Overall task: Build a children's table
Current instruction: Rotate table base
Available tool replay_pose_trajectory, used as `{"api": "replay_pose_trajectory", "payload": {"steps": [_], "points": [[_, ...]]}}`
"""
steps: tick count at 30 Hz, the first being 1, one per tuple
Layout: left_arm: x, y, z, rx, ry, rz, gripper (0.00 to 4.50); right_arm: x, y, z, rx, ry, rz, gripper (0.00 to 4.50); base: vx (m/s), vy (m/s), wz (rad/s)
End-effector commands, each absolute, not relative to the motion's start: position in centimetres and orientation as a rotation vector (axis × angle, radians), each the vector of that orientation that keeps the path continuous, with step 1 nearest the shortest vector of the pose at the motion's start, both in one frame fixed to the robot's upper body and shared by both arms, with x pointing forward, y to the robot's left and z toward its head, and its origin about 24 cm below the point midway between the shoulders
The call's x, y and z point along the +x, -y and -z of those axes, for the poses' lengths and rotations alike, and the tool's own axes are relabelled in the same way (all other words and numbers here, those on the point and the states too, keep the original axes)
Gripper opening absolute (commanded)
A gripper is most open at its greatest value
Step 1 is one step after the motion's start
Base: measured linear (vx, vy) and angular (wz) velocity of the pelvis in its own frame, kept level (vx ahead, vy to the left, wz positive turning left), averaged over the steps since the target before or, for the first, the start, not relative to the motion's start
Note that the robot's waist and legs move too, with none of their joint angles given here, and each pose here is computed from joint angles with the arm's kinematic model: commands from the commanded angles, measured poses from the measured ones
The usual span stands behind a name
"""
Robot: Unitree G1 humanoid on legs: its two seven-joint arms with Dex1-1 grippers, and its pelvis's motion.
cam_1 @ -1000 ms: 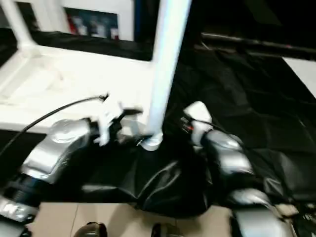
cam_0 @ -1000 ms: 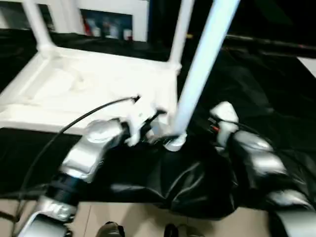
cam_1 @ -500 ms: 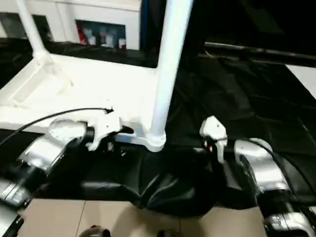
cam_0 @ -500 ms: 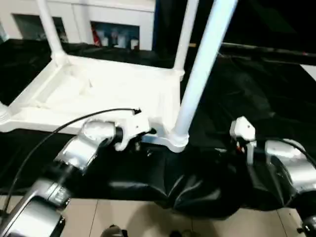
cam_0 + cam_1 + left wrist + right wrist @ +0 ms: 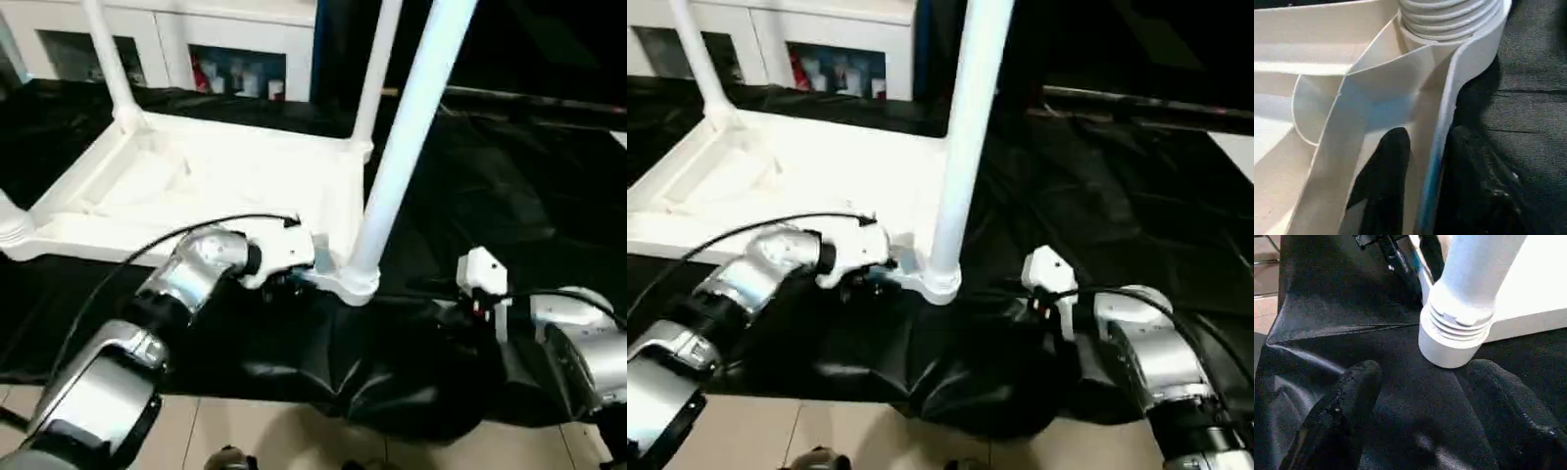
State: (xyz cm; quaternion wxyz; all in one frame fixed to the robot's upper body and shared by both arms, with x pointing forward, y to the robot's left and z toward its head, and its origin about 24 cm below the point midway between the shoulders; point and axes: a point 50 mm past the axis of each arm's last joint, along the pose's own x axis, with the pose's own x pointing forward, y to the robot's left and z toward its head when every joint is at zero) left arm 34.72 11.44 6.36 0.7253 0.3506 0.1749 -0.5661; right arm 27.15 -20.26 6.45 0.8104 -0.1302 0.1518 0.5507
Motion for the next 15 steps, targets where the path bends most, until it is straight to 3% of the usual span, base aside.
{"api": "replay_pose_trajectory", "payload": {"steps": [1,6,10,15], "points": [[35.0,-11.3,-6.6,0.8,-0.387,1.246,1.22,27.1,20.4,-7.2,-0.298,-0.316,-1.188,3.2,0.0,0.0,0.0],[34.7,-11.4,-6.4,0.764,-0.433,1.29,0.9,27.1,20.4,-7.2,-0.3,-0.315,-1.184,3.2,0.0,0.0,0.0],[33.5,-12.0,-6.0,0.667,-0.591,1.397,0.71,27.4,20.5,-7.2,-0.311,-0.312,-1.138,3.2,0.0,0.0,0.0],[33.6,-12.3,-5.8,0.624,-0.627,1.33,0.43,28.0,20.7,-7.2,-0.326,-0.302,-1.072,3.2,0.0,0.0,0.0]]}}
